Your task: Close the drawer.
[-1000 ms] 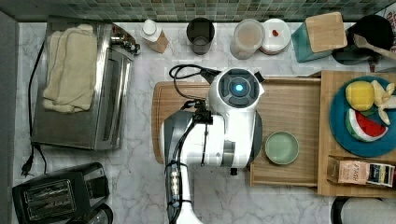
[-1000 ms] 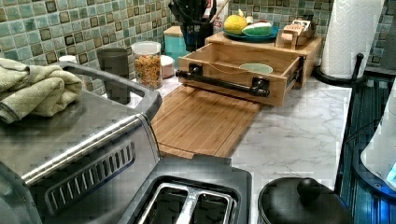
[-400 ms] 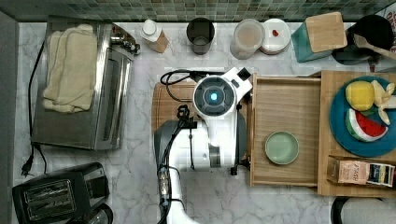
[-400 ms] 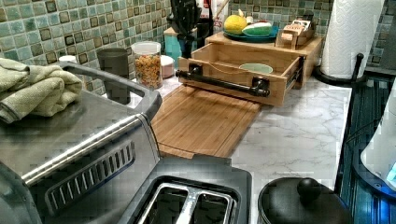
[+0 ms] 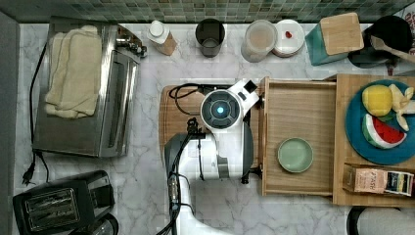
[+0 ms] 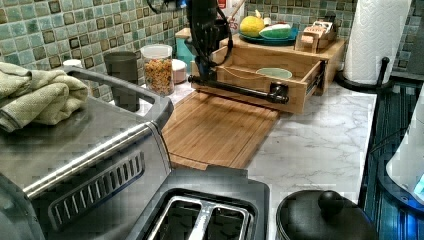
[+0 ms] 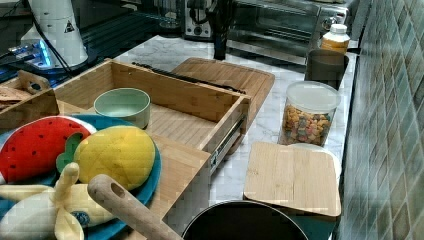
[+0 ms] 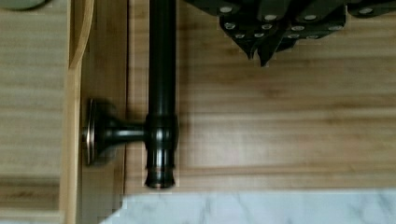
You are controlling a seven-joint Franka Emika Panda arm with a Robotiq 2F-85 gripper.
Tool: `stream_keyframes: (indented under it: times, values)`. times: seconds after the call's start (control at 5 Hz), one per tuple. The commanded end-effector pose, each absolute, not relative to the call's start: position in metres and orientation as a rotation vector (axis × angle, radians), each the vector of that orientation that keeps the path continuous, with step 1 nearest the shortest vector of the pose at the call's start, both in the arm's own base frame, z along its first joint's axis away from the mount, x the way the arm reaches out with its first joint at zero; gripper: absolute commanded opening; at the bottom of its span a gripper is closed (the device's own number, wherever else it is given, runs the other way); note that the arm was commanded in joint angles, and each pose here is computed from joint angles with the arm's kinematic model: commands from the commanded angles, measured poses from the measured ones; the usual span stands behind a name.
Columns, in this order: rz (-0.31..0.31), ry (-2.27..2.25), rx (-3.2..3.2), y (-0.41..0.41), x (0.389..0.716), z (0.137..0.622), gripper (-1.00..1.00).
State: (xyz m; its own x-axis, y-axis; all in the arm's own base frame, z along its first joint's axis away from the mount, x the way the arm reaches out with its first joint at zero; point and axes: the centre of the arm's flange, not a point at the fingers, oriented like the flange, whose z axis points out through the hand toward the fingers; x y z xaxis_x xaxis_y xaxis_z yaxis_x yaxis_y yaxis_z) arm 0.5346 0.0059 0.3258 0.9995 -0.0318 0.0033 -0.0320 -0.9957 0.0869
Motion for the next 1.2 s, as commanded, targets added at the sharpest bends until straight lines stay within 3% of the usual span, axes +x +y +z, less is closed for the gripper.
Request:
stream_keyframes:
  times: [0.2, 0.6, 1.0, 1.2]
  values:
    - [0.034, 0.200, 2.984, 0.033, 0.511, 0.281, -1.00]
    - [0.042, 0.183, 2.982, 0.019, 0.514, 0.276, -1.00]
    - [-0.009, 0.228, 3.036, -0.034, 0.515, 0.279, -1.00]
    - [0.014, 0.269, 3.050, -0.066, 0.512, 0.280, -1.00]
